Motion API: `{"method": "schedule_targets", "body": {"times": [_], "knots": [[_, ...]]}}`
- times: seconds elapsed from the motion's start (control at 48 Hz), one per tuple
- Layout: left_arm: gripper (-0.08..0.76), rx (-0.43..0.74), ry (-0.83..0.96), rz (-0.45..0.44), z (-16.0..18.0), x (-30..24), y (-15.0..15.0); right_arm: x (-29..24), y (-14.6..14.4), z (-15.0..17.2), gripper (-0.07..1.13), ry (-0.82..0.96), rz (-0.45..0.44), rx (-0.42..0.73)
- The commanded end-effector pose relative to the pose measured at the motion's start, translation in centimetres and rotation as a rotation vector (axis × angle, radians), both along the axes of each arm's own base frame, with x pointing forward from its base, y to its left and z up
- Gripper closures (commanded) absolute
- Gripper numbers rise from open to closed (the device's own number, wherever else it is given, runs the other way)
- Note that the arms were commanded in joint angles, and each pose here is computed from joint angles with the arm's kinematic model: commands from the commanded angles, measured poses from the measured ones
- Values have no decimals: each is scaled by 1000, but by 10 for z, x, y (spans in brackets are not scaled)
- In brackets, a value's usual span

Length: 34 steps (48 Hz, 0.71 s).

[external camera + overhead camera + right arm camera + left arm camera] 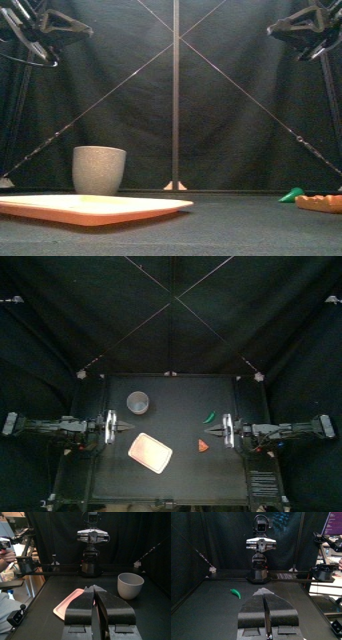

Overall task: Pick the pie then place it on the pink plate
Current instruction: Pick the pie

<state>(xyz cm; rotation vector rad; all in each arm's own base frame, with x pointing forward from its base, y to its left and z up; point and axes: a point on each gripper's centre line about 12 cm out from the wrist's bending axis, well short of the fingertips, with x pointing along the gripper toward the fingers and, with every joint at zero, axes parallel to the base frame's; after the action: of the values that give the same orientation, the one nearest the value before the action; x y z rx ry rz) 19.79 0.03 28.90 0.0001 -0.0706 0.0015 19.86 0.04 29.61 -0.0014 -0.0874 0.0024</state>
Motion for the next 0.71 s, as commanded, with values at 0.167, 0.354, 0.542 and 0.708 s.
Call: {"method": "schedule_targets", "body": {"times": [0.167, 0.354, 0.542, 0.708], "knots": [[645, -52, -30, 18, 10, 4, 4, 29, -20, -16, 1028, 110, -92, 75], [645, -37, -40, 18, 12, 4, 4, 56, -50, -34, 976, 231, -227, 264], [645, -31, -40, 18, 12, 4, 4, 66, -71, -51, 553, 361, -320, 402], [645, -30, -39, 21, 11, 3, 4, 70, -73, -53, -10, 386, -327, 423]]}}
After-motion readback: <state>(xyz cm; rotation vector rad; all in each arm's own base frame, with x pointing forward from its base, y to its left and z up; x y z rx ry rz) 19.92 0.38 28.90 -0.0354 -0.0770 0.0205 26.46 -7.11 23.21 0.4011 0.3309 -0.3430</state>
